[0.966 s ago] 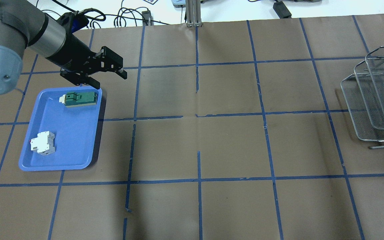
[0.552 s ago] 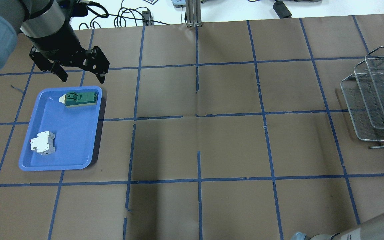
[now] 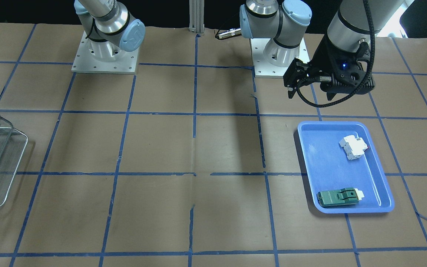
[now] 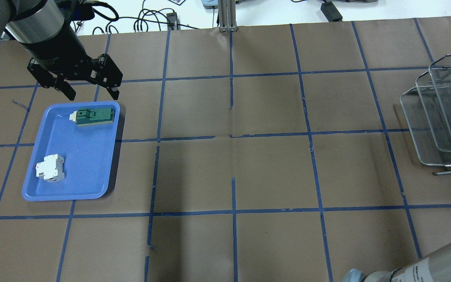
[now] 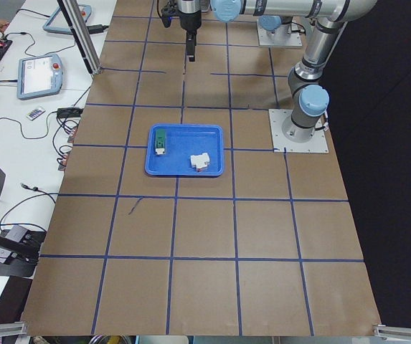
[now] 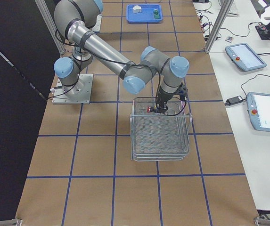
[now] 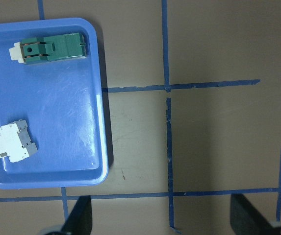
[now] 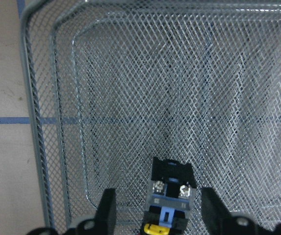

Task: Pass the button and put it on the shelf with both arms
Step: 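Carry the button with the right gripper over the wire mesh basket, then release the button into the mesh basket and raise the right gripper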

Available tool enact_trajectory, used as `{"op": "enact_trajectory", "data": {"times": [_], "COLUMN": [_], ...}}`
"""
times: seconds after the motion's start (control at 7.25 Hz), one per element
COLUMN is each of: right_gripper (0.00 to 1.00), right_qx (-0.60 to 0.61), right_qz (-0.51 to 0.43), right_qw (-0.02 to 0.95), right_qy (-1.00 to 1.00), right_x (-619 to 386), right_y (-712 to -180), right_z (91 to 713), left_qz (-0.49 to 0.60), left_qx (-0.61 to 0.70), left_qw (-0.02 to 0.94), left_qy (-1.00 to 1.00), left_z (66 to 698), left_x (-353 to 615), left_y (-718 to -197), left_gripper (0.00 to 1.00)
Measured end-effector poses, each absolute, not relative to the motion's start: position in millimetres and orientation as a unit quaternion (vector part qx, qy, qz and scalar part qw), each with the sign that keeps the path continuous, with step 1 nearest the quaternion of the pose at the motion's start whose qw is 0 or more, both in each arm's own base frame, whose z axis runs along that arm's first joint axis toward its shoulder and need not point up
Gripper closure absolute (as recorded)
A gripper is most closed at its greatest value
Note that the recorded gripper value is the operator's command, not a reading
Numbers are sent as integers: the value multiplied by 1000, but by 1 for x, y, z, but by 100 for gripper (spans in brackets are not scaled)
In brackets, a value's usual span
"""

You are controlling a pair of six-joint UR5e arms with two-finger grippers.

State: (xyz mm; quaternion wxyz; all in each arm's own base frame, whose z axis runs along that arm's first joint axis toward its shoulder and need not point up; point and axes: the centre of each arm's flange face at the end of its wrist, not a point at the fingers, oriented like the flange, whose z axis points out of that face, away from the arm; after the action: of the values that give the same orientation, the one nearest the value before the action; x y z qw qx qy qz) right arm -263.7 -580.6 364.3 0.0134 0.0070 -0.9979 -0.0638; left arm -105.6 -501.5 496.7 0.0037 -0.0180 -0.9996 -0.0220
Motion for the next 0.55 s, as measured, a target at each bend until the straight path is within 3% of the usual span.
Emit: {"op": "enact_trajectory", "data": {"times": [0.28, 0.55], "right_gripper": [1, 0], "right_qx": [24, 37], "right_qz": [-53, -32], "right_qw": [24, 36], "right_qy": [-998, -998], "right_x": [-221, -106], "right_y": [-570, -541], "right_z": [417, 496], "left_qz": [-22, -21], "left_qx": [-19, -25], "left_qw": [6, 8], "left_qy": [-1000, -999], "left_z": [497, 496], "left_x": [-106, -108], "left_y": [-501, -499], "left_gripper": [0, 0]}}
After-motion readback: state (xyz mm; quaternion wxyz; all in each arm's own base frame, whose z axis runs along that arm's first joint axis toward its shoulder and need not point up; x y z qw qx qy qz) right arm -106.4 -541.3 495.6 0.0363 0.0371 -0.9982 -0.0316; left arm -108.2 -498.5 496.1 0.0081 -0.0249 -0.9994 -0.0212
